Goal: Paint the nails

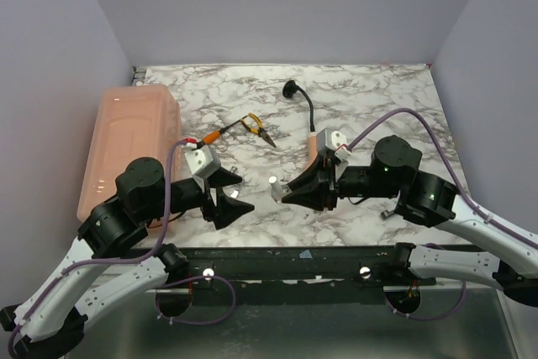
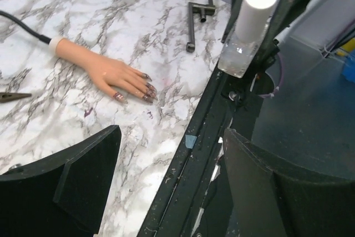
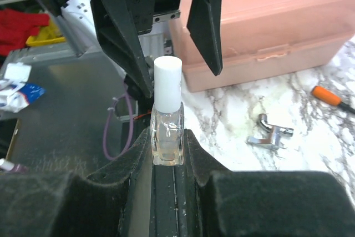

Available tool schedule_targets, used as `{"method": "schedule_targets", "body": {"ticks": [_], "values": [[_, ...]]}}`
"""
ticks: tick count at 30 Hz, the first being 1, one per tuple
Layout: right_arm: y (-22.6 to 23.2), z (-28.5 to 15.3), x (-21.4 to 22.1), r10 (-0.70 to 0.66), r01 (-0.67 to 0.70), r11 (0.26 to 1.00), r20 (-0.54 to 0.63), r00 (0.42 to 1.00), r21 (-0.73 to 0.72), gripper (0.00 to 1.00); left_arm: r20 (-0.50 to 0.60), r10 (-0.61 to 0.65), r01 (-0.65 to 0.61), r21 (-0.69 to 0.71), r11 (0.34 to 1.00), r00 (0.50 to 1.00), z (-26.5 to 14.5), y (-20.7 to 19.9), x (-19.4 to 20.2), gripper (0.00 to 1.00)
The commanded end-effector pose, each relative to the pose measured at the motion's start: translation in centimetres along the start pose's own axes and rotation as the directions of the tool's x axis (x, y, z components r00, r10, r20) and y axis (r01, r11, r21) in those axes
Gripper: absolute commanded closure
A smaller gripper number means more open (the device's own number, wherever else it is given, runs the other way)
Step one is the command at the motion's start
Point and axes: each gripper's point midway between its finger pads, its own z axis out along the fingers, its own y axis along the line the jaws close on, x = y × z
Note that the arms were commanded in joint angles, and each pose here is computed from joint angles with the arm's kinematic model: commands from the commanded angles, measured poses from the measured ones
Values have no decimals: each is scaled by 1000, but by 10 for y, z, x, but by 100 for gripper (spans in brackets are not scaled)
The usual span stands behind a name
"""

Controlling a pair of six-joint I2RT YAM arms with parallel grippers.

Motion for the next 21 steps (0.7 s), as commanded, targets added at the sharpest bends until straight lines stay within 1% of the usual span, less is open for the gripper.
{"method": "schedule_targets", "body": {"ticks": [1, 5, 8, 11, 14, 17, 21], "values": [[-18, -6, -1, 1, -5, 993, 35, 999, 121, 100, -14, -73, 70, -125, 990, 997, -1, 16, -18, 26], [-22, 2, 15, 21, -27, 992, 46, 999, 123, 100, -56, -97, 88, -144, 986, 994, -1, 15, -32, 30], [-22, 9, 24, 26, -29, 994, 29, 999, 106, 100, -50, -104, 96, -142, 985, 993, 0, 14, -43, 33], [-21, 12, 27, 24, -25, 996, 15, 1000, 88, 100, -45, -111, 104, -134, 986, 993, 3, 12, -52, 36], [-19, 13, 25, 20, -21, 997, 18, 1000, 76, 100, -83, -133, 120, -145, 982, 988, 9, 15, -51, 40], [-19, 13, 22, 13, -15, 997, 26, 1000, 72, 100, -99, -151, 136, -148, 980, 983, 13, 16, -48, 41], [-17, 15, 20, 5, -7, 998, 28, 1000, 57, 100, -83, -176, 166, -114, 980, 981, 18, 11, -52, 41]]}}
